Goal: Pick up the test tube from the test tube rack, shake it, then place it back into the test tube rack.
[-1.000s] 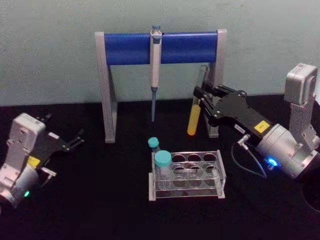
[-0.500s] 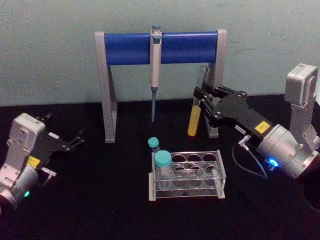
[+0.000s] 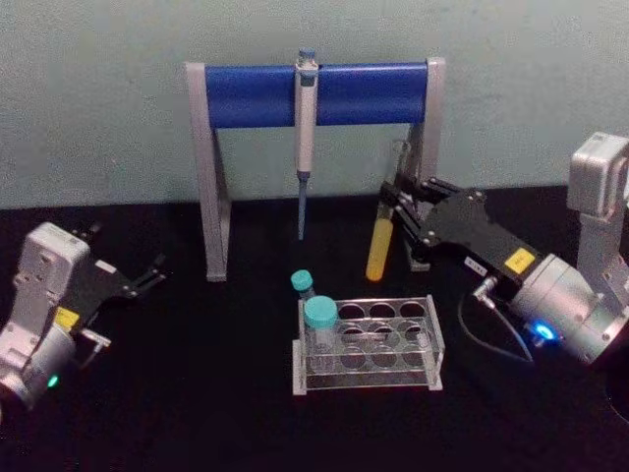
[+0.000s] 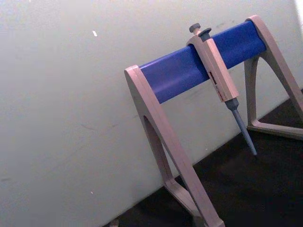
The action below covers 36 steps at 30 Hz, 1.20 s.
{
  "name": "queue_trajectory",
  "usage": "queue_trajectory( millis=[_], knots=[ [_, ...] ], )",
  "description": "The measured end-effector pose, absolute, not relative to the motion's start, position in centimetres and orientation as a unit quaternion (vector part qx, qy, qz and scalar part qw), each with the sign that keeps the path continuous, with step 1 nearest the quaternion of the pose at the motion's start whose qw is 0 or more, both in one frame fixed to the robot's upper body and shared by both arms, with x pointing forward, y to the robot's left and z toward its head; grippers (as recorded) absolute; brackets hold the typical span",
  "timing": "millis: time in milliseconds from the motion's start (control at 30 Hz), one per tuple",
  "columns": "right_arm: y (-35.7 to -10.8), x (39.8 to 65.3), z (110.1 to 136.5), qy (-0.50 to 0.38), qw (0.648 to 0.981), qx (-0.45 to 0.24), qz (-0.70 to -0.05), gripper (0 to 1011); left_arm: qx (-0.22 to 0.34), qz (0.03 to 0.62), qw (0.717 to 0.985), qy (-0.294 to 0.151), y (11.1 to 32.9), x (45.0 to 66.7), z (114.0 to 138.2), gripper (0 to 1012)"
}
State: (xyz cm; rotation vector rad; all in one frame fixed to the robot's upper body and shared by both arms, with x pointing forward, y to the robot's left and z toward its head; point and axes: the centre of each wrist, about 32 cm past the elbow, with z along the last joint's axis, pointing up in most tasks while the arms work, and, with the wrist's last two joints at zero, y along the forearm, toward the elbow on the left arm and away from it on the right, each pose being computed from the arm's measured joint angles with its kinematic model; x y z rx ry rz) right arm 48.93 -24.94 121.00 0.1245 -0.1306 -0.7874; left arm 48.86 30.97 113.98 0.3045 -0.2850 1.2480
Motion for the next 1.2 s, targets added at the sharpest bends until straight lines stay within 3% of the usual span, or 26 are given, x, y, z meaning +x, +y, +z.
queue_trajectory(
  millis=[533, 1200],
  knots=[
    [-25.7, 47.1, 120.0, -0.037, 0.947, 0.052, -0.316, 225, 0.141, 0.580, 0.791, -0.132, 31.0, 48.9, 114.0, 1001],
    [-25.8, 47.5, 118.6, -0.023, 0.950, 0.036, -0.310, 225, 0.142, 0.580, 0.791, -0.132, 31.0, 48.9, 114.0, 1001]
  ],
)
